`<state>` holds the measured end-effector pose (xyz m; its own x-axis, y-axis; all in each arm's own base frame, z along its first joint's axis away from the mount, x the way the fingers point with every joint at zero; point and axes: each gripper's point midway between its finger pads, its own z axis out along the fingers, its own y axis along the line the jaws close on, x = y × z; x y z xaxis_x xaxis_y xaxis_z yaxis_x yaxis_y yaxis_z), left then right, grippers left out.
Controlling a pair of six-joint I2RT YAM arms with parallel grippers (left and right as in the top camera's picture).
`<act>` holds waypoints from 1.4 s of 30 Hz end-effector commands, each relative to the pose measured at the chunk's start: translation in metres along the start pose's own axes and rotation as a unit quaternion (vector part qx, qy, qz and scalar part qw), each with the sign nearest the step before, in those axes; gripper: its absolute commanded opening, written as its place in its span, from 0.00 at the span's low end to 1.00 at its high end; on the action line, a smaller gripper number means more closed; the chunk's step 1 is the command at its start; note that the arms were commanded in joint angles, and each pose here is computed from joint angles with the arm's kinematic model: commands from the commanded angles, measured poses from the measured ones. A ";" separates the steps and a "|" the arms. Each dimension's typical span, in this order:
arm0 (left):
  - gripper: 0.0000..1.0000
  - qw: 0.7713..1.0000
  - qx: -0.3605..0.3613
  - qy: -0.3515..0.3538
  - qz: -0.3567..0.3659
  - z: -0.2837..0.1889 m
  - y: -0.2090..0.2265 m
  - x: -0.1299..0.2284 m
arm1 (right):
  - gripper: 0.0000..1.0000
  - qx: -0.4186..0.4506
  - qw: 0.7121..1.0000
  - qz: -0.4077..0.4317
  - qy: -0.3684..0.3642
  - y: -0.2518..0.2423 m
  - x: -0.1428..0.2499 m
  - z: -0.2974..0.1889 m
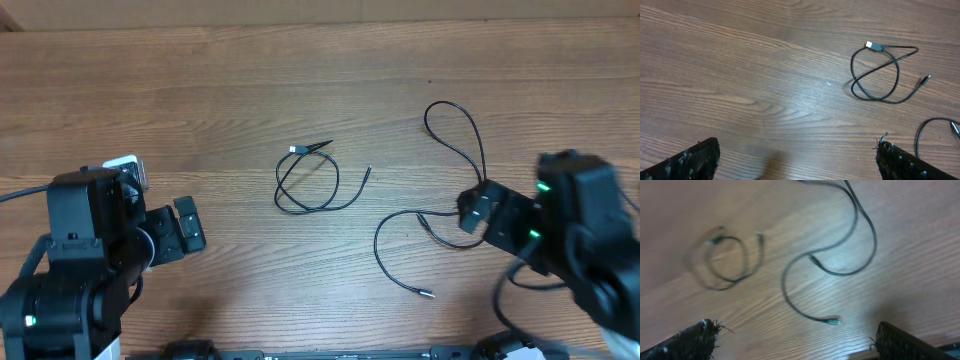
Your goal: Untangle cables
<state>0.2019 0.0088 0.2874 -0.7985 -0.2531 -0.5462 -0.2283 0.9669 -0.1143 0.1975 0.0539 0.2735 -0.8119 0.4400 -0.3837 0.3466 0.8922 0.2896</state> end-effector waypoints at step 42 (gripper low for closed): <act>1.00 1.000 0.004 0.005 0.005 0.002 -0.002 -0.003 | 0.57 0.156 0.977 -0.023 0.144 -0.101 -0.061 0.275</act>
<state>0.2055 0.0089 0.2835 -0.8098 -0.2534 -0.5291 -0.2306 0.9668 -0.1101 0.3434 -0.0274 0.0311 -0.9166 0.3820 -0.1180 0.3849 0.9230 -0.0017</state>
